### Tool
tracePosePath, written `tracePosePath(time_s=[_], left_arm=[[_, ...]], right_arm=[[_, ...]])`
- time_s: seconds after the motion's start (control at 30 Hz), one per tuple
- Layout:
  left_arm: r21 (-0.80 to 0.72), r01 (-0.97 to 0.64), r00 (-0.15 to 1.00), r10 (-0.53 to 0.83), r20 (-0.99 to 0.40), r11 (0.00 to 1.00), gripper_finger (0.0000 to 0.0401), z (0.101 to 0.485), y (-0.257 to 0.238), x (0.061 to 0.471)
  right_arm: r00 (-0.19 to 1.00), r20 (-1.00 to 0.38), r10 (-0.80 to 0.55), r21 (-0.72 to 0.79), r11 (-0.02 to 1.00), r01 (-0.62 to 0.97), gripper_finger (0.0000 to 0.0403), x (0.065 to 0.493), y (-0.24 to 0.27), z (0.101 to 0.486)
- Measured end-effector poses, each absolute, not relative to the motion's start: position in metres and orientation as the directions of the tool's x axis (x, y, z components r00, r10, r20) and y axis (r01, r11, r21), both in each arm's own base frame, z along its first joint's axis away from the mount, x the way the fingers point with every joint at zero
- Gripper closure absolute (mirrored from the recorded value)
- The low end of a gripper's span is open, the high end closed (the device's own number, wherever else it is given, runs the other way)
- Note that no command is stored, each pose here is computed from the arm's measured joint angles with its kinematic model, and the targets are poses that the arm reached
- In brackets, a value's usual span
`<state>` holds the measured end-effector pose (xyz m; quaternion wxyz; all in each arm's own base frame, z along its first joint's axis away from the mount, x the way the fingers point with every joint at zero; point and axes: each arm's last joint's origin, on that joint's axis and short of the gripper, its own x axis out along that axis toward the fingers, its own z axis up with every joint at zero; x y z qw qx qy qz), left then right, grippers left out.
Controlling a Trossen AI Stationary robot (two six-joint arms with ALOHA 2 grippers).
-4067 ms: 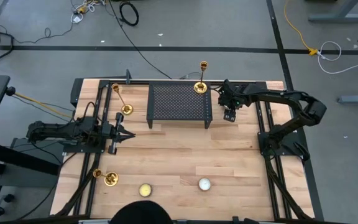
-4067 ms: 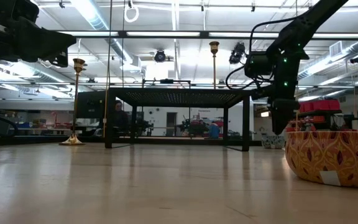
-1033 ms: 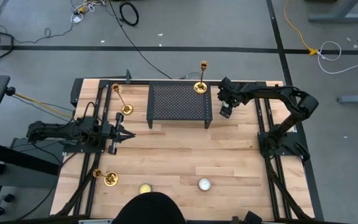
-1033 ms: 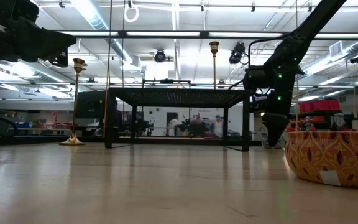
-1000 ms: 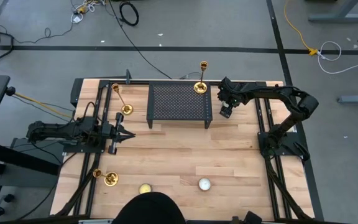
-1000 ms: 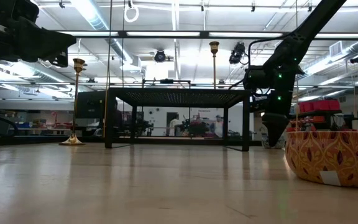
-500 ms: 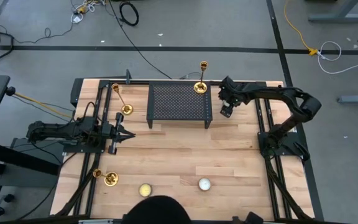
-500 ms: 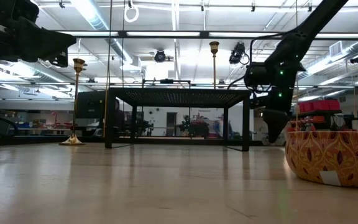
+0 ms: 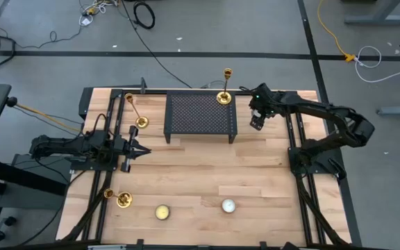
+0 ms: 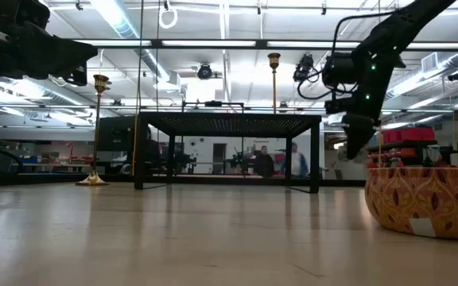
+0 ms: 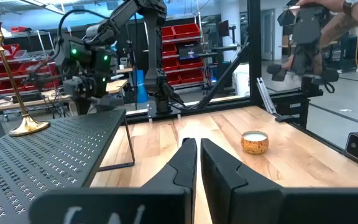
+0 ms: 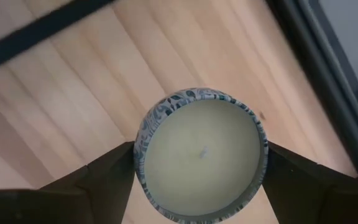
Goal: Pick & Place candle stick holders
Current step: Put the blue scented candle on the shelf
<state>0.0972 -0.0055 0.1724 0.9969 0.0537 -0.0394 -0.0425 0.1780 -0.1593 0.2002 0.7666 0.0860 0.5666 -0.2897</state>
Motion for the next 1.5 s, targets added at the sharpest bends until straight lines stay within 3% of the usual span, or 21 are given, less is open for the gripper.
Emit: tracePosePath(time_s=[0.53, 0.83, 1.23, 1.5], left_arm=[[0.111, 0.081, 0.993, -0.089, 0.074, 0.991, 0.0376, 0.172, -0.006, 0.097], [0.111, 0.081, 0.993, -0.089, 0.074, 0.991, 0.0376, 0.172, -0.006, 0.097], [0.111, 0.081, 0.993, -0.089, 0.074, 0.991, 0.0376, 0.172, -0.006, 0.097], [0.11, 0.081, 0.993, -0.089, 0.074, 0.991, 0.0376, 0.173, -0.006, 0.097]], right_arm=[[0.273, -0.876, -0.397, -0.2, 0.815, 0.543, 0.0093, 0.173, -0.145, 0.226], [0.315, -0.866, -0.389, -0.198, 0.844, 0.499, 0.0093, 0.182, -0.133, 0.264], [0.322, -0.883, -0.34, -0.195, 0.892, 0.409, 0.0093, 0.189, -0.112, 0.297], [0.439, -0.864, -0.245, -0.111, 0.944, 0.309, 0.0093, 0.207, -0.097, 0.313]])
